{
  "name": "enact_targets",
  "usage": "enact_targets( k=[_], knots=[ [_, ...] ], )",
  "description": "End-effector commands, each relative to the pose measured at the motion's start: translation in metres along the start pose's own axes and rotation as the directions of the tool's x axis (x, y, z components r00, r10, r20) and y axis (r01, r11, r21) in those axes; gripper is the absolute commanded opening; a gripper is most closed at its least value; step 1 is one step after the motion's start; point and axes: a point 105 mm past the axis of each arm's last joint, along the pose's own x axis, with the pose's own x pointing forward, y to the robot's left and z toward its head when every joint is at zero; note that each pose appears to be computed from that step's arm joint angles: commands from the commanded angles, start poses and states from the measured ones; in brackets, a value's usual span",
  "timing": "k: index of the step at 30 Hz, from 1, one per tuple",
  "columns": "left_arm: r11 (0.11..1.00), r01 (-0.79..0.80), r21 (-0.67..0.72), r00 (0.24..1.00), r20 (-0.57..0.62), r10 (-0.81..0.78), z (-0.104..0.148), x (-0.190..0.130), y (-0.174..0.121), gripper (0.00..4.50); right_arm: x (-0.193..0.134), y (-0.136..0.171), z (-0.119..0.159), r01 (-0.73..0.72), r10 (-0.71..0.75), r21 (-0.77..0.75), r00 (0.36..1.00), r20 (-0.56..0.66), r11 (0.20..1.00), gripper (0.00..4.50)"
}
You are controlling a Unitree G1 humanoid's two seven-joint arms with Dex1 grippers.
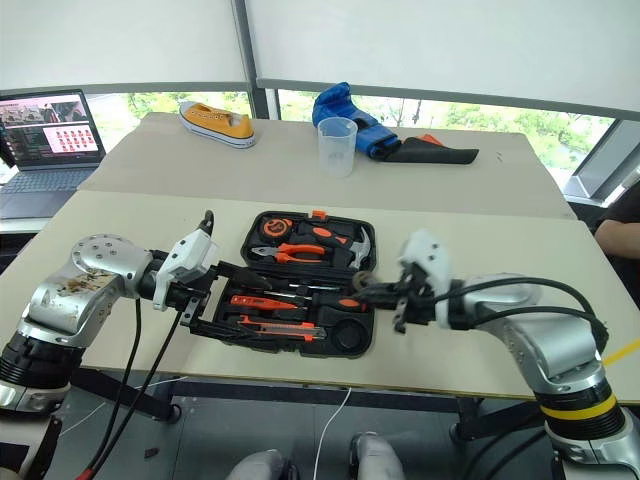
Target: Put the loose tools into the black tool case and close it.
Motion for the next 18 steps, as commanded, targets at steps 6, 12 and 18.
enact_targets(
  k=[6,12,18],
  knots=[
    [0.999,-0.011,0.034,1.0,-0.008,0.012,0.004,-0.005,-0.001,4.5,0.016,-0.001,-0.028,0.031,-0.032,-0.012,0.991,-0.128,0.999,0.06],
    [0.999,-0.018,0.035,1.0,-0.006,0.019,0.004,-0.004,0.0,4.5,0.015,0.004,-0.047,0.005,-0.012,-0.032,0.977,-0.213,0.999,0.06],
    [0.999,-0.024,0.042,1.0,-0.005,0.024,0.006,-0.004,0.003,4.5,0.014,0.003,-0.051,0.01,-0.021,-0.047,0.972,-0.233,0.999,0.06]
  ],
)
